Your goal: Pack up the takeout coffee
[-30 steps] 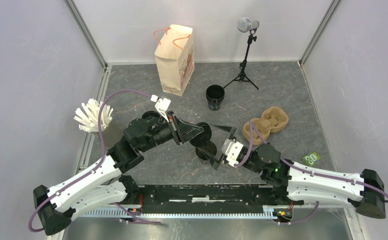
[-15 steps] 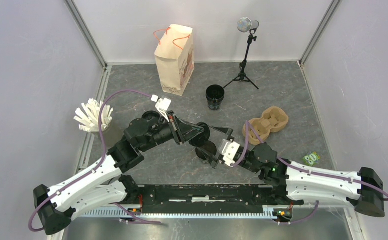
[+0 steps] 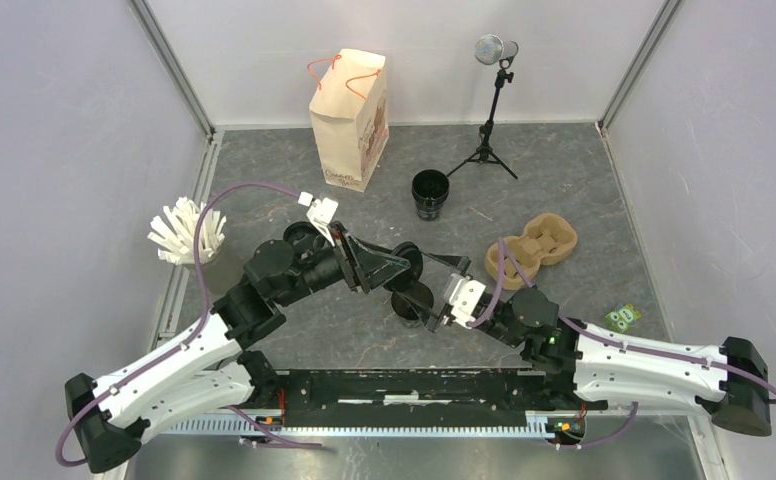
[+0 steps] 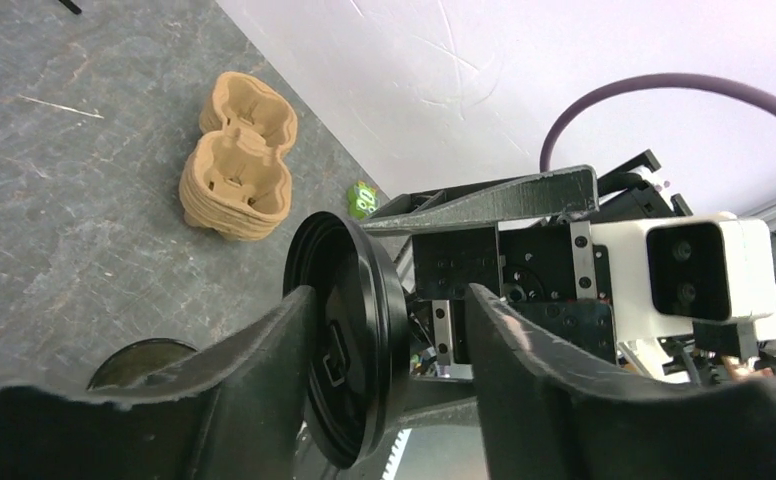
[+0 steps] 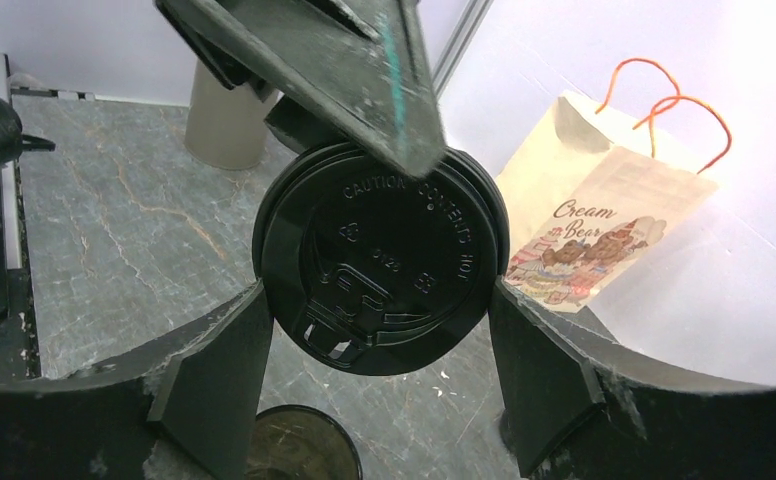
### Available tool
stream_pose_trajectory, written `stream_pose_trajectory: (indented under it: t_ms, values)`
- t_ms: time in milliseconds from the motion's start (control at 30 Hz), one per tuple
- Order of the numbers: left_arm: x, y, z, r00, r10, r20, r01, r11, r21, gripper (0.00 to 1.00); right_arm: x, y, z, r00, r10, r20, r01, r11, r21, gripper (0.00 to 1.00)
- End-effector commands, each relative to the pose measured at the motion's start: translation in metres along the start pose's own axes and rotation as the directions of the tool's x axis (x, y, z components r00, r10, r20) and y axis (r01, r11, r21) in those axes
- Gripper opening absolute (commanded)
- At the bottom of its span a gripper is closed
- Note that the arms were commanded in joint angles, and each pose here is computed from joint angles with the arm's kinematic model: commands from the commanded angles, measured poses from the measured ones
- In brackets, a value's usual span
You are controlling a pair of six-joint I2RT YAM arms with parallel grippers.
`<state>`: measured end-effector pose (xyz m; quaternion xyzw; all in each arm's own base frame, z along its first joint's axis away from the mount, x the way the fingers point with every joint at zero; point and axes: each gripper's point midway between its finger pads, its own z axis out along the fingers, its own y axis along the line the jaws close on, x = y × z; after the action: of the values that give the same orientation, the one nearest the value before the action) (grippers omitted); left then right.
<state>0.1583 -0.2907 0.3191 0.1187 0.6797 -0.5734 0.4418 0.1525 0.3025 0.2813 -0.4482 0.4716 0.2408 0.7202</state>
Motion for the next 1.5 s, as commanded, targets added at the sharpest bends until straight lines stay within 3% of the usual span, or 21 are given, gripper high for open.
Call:
stream_pose_trajectory:
  t_ms: [0, 133, 267, 400, 700, 933, 1233, 1467]
  values:
    - [-0.011, -0.001, -0.006, 0.999, -0.002, 0.045, 0.003, 1.000, -0.021, 0.70, 0.001, -0.008, -0.006, 0.996, 0.084, -0.033, -0.082, 0.995, 0.058, 0.80]
    - [-0.012, 0.014, -0.010, 0.998, 0.063, 0.030, -0.059, 0.992, -0.111, 0.99, 0.018, -0.010, -0.012, 0.971, 0.182, -0.156, -0.167, 0.980, 0.103, 0.79]
    - [-0.006, 0.049, -0.019, 0.979, 0.194, -0.060, -0.203, 0.941, -0.272, 1.00, 0.042, -0.003, -0.023, 0.915, 0.249, -0.317, -0.219, 0.967, 0.127, 0.79]
    - [-0.007, 0.084, -0.030, 0.968, 0.228, -0.108, -0.253, 0.875, -0.412, 1.00, 0.062, 0.001, -0.034, 0.827, 0.304, -0.472, -0.249, 0.952, 0.178, 0.79]
    - [0.005, 0.117, -0.045, 0.999, 0.010, -0.034, -0.021, 0.945, -0.326, 0.95, 0.078, 0.026, -0.033, 0.675, 0.306, -0.671, -0.291, 0.947, 0.138, 0.79]
    - [0.036, 0.121, -0.049, 0.996, -0.082, -0.046, 0.069, 0.970, -0.231, 0.93, 0.096, 0.033, -0.032, 0.580, 0.268, -0.769, -0.262, 0.956, 0.135, 0.80]
    - [0.067, 0.141, -0.048, 0.987, -0.151, -0.054, 0.136, 0.968, -0.212, 0.91, 0.117, 0.035, -0.023, 0.530, 0.271, -0.803, -0.289, 0.948, 0.129, 0.81]
    - [0.076, 0.142, -0.044, 0.980, -0.174, -0.092, 0.154, 0.969, -0.193, 0.85, 0.123, 0.039, -0.015, 0.526, 0.291, -0.799, -0.334, 0.935, 0.120, 0.80]
